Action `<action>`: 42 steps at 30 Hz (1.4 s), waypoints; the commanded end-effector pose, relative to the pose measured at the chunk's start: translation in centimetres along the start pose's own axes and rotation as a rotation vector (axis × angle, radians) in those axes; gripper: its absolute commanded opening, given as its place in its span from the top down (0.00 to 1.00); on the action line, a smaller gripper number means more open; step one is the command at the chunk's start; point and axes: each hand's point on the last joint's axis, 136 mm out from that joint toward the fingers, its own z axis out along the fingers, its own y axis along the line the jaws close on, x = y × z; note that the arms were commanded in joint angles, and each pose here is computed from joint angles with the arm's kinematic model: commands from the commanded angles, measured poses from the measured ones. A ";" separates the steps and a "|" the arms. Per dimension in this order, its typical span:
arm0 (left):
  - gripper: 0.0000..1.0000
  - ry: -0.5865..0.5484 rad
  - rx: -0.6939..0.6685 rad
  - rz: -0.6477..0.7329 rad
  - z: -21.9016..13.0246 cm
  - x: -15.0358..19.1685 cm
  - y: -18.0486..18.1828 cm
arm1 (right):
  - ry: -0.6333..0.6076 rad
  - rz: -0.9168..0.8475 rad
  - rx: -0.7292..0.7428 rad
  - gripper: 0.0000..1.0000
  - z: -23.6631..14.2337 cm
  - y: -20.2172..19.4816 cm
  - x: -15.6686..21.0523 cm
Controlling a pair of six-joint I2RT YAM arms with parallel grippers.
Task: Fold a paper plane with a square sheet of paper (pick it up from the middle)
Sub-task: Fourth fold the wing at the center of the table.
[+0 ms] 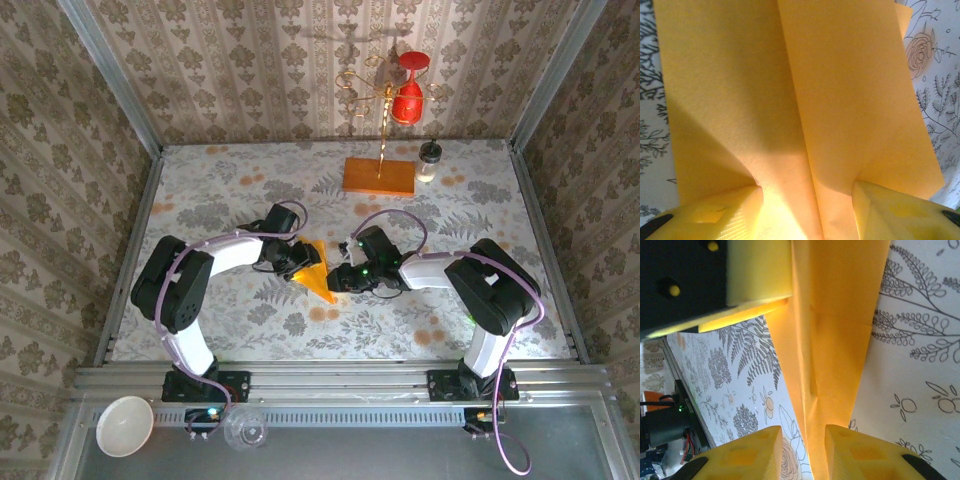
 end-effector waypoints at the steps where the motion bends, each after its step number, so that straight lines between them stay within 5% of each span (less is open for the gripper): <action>1: 0.46 0.097 -0.209 -0.058 1.5 2.6 5.5 | 0.022 0.029 0.021 0.69 -0.1 -0.5 0.8; 30: 0.46 0.122 -0.232 -0.088 1.6 3.2 6.2 | 0.092 0.050 0.053 0.82 1.7 -2.2 2.0; 42: 0.46 0.029 0.034 0.010 -1.8 0.4 -1.4 | 0.121 0.075 0.118 0.83 1.8 -3.7 2.7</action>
